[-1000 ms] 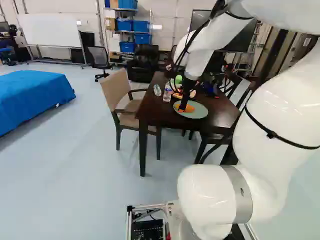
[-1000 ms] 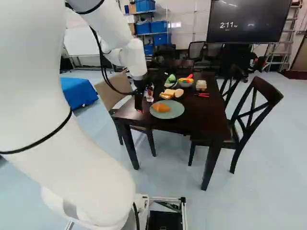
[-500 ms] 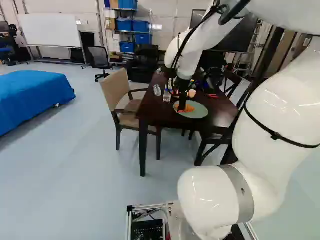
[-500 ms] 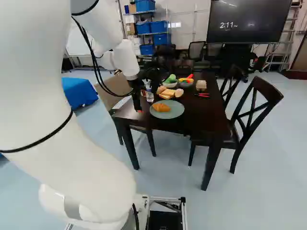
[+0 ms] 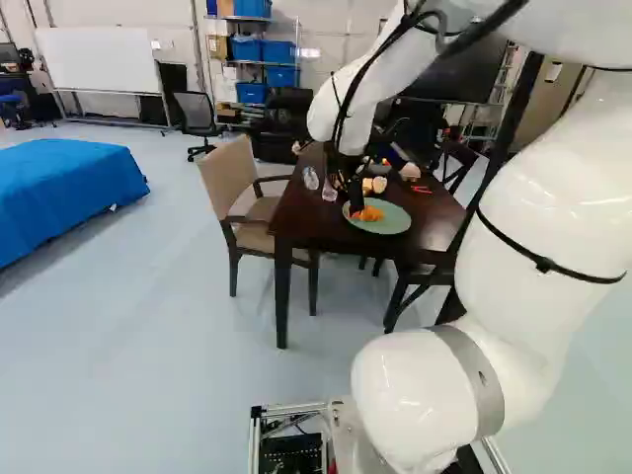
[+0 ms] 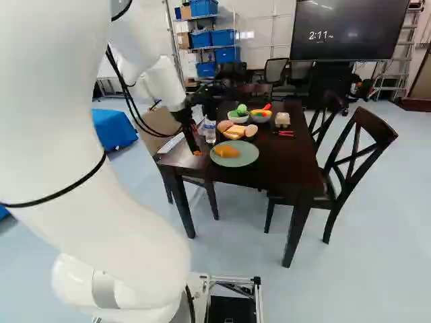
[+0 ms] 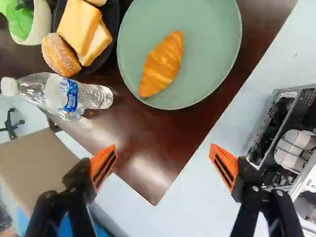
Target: Move the croissant to the empty plate
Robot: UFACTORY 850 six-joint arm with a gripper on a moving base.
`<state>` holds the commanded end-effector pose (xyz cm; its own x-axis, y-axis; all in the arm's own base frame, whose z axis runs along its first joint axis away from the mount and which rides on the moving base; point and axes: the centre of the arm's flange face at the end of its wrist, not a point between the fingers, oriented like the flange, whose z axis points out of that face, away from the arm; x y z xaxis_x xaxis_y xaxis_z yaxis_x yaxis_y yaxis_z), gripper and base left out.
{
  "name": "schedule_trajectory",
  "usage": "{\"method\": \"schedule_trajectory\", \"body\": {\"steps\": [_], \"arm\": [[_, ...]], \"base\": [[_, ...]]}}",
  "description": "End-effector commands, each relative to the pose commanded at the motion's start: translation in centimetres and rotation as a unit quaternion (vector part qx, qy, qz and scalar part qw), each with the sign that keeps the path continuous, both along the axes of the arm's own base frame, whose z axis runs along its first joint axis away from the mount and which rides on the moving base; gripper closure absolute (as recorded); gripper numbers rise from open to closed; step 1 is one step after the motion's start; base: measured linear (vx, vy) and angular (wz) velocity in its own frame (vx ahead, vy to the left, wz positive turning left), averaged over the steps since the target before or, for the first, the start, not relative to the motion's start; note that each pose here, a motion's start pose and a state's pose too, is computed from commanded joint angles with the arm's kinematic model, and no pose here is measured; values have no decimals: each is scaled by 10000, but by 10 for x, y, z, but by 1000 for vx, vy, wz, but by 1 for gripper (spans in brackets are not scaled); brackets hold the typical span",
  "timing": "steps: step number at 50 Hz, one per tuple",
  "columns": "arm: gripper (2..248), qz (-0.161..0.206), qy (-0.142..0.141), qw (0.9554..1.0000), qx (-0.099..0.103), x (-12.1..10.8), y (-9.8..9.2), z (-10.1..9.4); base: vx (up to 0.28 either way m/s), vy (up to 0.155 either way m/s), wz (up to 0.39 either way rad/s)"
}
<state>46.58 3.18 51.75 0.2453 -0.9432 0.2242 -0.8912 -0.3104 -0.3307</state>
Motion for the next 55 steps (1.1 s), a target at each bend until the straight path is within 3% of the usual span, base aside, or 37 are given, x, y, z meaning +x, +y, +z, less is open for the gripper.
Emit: {"method": "schedule_trajectory", "body": {"steps": [13,31,55], "arm": [[3,595,-116,9973,-409,-13,14,2],[3,1225,-367,9878,-885,-45,15,4],[3,1285,-392,9869,-893,-50,15,2]], "base": [[0,0,0],[0,0,0],[0,0,0]]}}
